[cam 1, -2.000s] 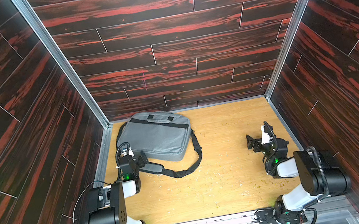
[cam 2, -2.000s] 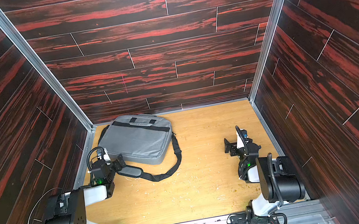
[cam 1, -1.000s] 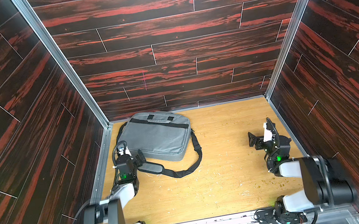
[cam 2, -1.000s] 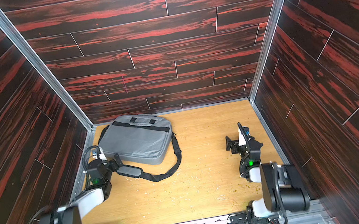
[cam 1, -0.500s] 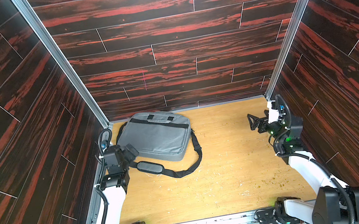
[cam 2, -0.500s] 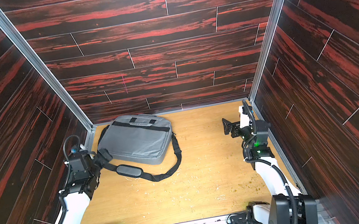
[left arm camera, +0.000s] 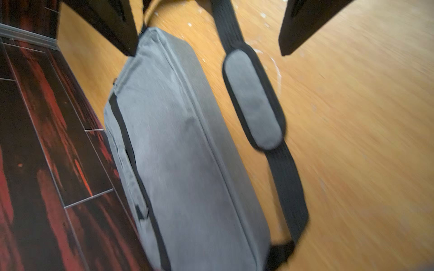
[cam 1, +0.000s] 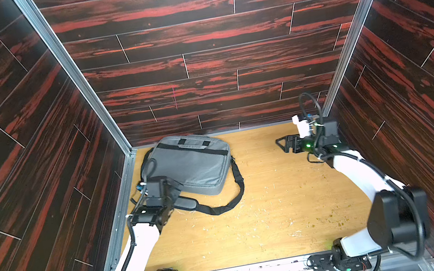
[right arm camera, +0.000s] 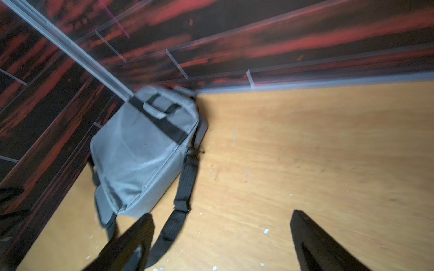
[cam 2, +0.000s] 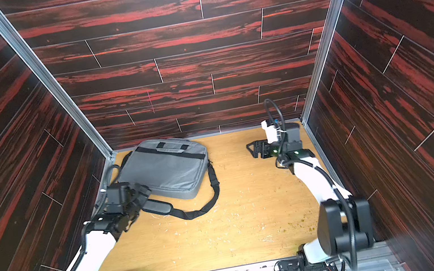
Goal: Open the zippered laptop bag and take out the laptop
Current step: Adjust the zippered laptop bag at the center of the board.
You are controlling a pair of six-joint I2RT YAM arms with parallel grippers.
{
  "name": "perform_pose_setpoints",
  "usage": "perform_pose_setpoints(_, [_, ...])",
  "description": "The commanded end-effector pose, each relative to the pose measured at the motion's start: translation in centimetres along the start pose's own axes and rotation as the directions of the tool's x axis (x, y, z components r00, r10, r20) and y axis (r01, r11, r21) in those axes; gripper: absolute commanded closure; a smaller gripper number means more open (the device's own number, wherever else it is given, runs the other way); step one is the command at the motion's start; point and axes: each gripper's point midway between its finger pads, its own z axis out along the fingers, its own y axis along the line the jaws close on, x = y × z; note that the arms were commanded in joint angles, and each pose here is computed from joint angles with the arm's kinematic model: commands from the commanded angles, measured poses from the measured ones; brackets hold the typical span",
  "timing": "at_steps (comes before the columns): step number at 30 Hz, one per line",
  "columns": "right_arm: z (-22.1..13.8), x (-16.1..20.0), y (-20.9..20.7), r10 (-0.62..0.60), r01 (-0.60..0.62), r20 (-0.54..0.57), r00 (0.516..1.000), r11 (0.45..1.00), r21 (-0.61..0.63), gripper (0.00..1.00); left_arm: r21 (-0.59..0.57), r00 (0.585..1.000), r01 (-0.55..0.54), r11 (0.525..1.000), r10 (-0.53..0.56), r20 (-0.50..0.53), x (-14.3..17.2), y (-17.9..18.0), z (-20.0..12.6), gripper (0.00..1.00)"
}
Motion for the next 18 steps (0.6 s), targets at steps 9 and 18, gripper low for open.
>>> perform_pose_setpoints(9, [9.6,1.4,4.3,0.045,-0.074,-0.179,0.983,0.984,-0.164,0.11,-0.018,0.976,0.215,0.976,-0.216,-0.015,4.4,-3.1,3.6,0.05])
perform_pose_setpoints(18, [14.7,3.2,6.4,0.049,-0.096,-0.253,0.966,0.980,-0.176,0.14,-0.021,0.971,0.216,0.976,-0.217,-0.096,8.0,-6.2,7.2,0.09])
